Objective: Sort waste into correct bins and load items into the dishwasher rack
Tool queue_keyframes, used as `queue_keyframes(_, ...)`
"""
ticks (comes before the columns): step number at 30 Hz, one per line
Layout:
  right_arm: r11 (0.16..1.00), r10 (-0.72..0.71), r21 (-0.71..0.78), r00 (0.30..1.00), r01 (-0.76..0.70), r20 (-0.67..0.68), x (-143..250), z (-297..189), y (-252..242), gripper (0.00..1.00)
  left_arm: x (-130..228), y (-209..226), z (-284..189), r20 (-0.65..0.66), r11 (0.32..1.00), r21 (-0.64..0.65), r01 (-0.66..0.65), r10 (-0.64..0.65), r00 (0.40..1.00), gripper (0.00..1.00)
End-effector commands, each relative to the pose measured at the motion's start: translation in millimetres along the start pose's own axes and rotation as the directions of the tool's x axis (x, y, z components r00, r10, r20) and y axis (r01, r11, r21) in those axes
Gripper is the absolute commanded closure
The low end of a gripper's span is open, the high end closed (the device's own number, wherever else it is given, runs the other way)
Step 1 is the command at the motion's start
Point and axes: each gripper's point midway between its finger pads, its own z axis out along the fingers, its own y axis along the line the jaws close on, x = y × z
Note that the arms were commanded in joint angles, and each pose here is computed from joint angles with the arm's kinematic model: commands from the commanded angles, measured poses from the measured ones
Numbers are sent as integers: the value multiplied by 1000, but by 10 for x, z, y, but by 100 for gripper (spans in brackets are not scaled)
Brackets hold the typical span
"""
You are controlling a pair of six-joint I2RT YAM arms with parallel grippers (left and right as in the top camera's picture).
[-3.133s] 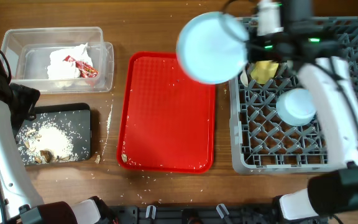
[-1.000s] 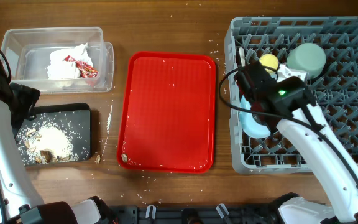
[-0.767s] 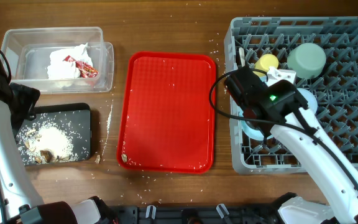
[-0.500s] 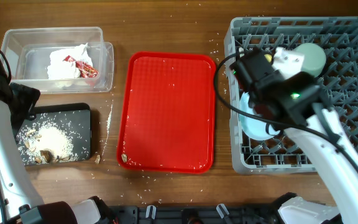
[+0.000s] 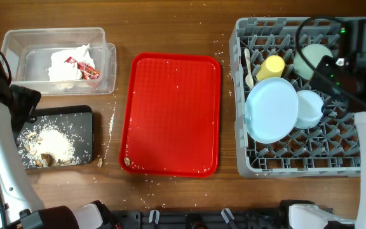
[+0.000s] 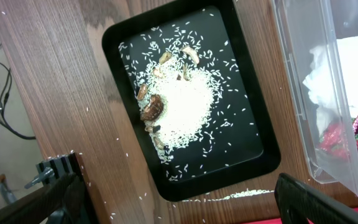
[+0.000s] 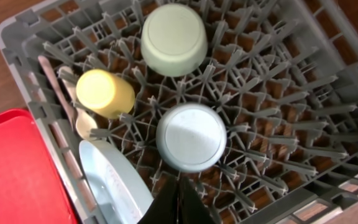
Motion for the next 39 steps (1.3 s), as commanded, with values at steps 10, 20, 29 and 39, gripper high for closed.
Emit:
queue_keyframes(10, 951, -170, -302, 930, 68, -326, 698, 589, 469, 96, -15, 5, -2, 4, 1000, 0, 4, -4, 1000, 0)
queue_keyframes(20, 908, -193, -415, 938, 59, -288, 731, 282, 587, 96, -16, 6, -2, 4, 1000, 0, 4, -4, 1000, 0)
queue_keyframes(29, 893, -133, -419, 986, 165, 105, 376, -597, 383, 52, -16, 6, -2, 4, 1000, 0, 4, -4, 1000, 0)
queue_keyframes(39, 819, -59, -469, 861, 332, 506, -190, -1305, 528, 40, -16, 6, -2, 4, 1000, 0, 4, -4, 1000, 0)
